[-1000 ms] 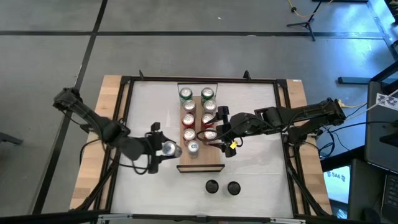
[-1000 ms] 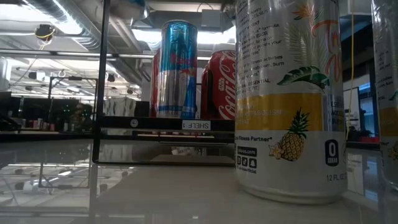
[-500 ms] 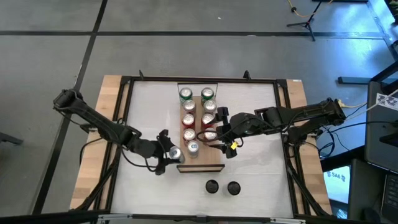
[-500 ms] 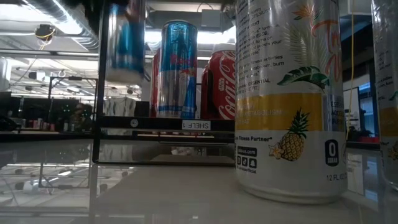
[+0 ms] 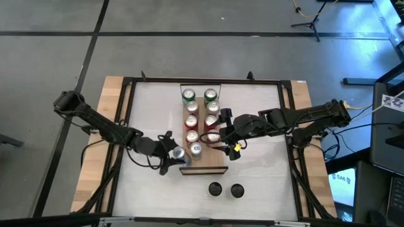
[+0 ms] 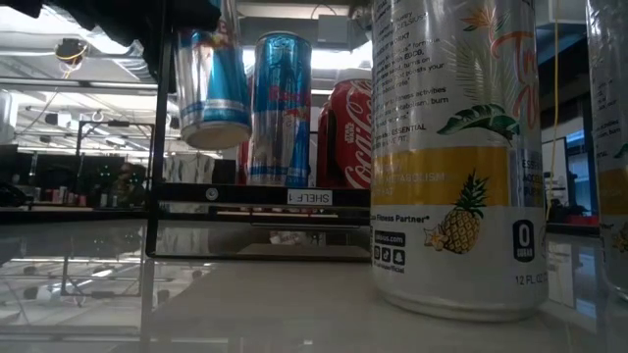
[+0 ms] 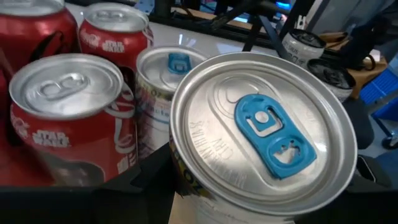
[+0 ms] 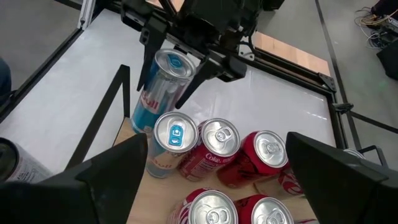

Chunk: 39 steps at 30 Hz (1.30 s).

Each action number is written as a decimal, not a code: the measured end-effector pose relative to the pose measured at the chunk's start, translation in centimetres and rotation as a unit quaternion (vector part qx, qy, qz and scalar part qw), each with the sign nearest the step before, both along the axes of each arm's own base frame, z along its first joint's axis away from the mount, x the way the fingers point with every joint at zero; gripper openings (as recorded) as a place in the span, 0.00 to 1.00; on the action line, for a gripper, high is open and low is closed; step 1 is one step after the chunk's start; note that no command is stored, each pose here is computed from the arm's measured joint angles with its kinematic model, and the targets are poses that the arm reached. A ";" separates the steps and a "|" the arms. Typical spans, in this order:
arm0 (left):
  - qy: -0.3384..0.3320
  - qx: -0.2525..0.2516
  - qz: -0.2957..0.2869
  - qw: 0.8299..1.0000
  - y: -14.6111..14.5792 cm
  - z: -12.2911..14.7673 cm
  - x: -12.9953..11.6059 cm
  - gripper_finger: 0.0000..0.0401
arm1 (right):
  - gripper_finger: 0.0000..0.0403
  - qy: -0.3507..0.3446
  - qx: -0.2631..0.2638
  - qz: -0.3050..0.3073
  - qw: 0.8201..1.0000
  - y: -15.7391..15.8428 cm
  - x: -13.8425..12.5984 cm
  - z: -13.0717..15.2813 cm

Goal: Place canned beverage on shelf
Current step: Put the blue soda can on the shelf

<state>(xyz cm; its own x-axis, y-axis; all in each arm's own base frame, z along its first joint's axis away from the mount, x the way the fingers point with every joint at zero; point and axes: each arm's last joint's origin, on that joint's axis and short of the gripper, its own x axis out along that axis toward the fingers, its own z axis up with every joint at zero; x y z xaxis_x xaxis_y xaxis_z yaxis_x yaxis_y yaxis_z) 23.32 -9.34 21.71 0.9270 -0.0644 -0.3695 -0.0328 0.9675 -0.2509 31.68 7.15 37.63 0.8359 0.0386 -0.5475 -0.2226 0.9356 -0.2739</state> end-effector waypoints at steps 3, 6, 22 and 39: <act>-0.003 0.001 0.000 1.000 0.0 0.1 0.0 0.55 | 0.93 0.000 0.000 0.000 1.000 0.0 0.0 0.0; -0.001 -0.002 -0.003 1.000 -0.1 -0.3 0.3 0.55 | 0.93 0.000 0.000 0.000 1.000 0.0 0.0 0.0; 0.018 0.000 -0.014 1.000 -0.8 -2.3 1.5 0.55 | 0.93 -0.001 -0.001 -0.001 1.000 0.0 0.0 0.0; 0.018 0.027 -0.021 0.999 -0.8 -2.3 1.5 0.61 | 0.93 0.000 0.000 0.000 1.000 0.0 0.0 0.0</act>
